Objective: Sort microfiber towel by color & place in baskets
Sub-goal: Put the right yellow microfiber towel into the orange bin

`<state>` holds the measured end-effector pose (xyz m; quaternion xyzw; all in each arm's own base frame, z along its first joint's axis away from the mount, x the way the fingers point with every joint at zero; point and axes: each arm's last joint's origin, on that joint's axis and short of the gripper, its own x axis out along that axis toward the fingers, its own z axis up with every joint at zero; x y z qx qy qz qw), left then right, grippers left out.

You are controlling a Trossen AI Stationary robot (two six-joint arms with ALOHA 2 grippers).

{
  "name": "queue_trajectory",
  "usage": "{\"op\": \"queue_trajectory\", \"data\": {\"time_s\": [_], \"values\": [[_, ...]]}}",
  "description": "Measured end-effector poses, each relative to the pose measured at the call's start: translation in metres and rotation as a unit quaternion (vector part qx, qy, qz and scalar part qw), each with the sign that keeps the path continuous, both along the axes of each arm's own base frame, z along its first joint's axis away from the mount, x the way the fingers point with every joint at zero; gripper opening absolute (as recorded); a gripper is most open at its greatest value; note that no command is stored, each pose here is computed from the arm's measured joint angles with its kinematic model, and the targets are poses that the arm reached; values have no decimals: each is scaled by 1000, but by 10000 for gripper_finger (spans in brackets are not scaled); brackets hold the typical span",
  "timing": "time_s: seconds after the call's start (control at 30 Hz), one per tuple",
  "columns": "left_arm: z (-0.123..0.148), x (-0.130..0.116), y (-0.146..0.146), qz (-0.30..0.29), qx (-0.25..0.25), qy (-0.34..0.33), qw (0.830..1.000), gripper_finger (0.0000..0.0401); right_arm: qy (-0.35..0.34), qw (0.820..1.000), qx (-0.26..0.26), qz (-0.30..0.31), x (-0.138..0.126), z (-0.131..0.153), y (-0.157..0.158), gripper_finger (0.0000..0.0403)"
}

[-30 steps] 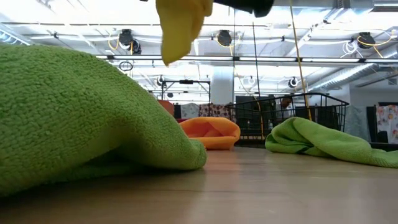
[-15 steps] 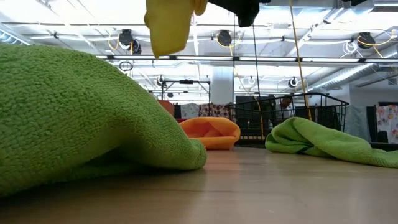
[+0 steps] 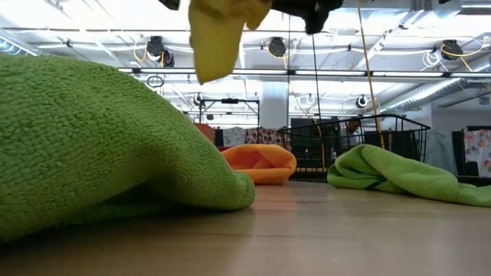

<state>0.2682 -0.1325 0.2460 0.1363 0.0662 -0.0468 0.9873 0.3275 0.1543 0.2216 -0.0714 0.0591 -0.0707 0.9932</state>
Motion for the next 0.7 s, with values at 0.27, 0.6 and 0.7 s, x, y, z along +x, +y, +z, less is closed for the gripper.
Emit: {"op": "queue_trajectory", "data": {"time_s": [0.27, 0.6, 0.7], "values": [[11, -11, -4, 48, -45, -18, 998, 287, -2, 999, -43, 7, -9, 3, 16, 21], [-5, 8, 5, 10, -124, 10, 992, 311, -35, 997, -66, 27, -15, 11, 28, 24], [-8, 13, 9, -5, -106, 12, 994, 306, -30, 997, -68, 27, -15, 10, 28, 24]]}}
